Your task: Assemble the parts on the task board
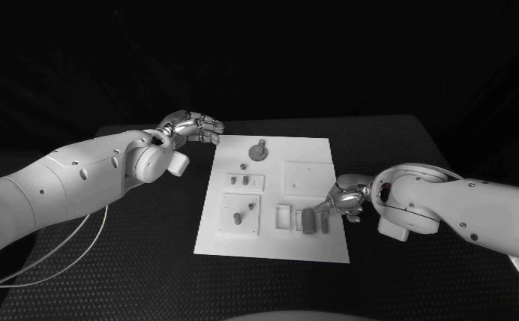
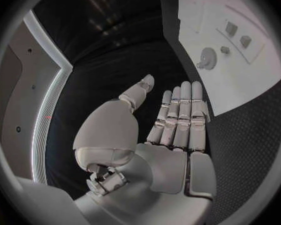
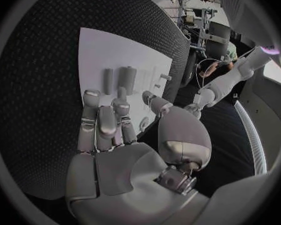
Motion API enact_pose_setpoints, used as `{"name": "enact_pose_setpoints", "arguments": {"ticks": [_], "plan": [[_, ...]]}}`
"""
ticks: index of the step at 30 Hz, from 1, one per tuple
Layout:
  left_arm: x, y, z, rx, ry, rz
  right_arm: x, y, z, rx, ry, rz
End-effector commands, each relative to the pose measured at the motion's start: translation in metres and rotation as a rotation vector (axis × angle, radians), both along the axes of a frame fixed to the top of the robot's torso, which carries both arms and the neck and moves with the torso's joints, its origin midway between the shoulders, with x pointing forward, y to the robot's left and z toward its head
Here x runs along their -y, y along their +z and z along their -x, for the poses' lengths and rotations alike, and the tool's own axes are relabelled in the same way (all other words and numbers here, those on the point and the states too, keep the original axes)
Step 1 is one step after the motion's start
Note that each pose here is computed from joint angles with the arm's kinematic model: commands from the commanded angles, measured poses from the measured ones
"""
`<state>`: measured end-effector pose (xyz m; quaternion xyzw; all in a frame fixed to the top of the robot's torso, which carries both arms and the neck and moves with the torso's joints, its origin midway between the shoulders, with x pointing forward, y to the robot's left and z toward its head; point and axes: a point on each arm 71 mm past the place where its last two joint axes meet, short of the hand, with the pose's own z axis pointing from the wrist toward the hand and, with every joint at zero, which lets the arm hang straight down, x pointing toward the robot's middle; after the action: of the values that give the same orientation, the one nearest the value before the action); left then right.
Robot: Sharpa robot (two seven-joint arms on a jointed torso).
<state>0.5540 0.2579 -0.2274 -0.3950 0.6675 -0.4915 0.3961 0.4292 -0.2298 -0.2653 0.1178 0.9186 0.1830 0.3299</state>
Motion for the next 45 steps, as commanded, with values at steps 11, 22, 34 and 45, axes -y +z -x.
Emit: {"name": "enact_pose_setpoints", "arguments": {"ticks": [11,22,34,45], "plan": [[0.004,0.0006,0.0017,-0.004,-0.022,0.020,-0.014,-0.022,0.003,-0.037,-0.006,0.031],[0.003,0.0006,0.0020,-0.005,-0.022,0.019,-0.016,-0.029,-0.001,-0.023,-0.007,0.049],[0.002,0.0005,0.0022,-0.006,-0.023,0.019,-0.023,-0.040,-0.001,-0.033,0.011,0.064],[0.001,0.0005,0.0026,-0.008,-0.024,0.019,-0.029,-0.046,0.001,-0.045,0.024,0.066]]}}
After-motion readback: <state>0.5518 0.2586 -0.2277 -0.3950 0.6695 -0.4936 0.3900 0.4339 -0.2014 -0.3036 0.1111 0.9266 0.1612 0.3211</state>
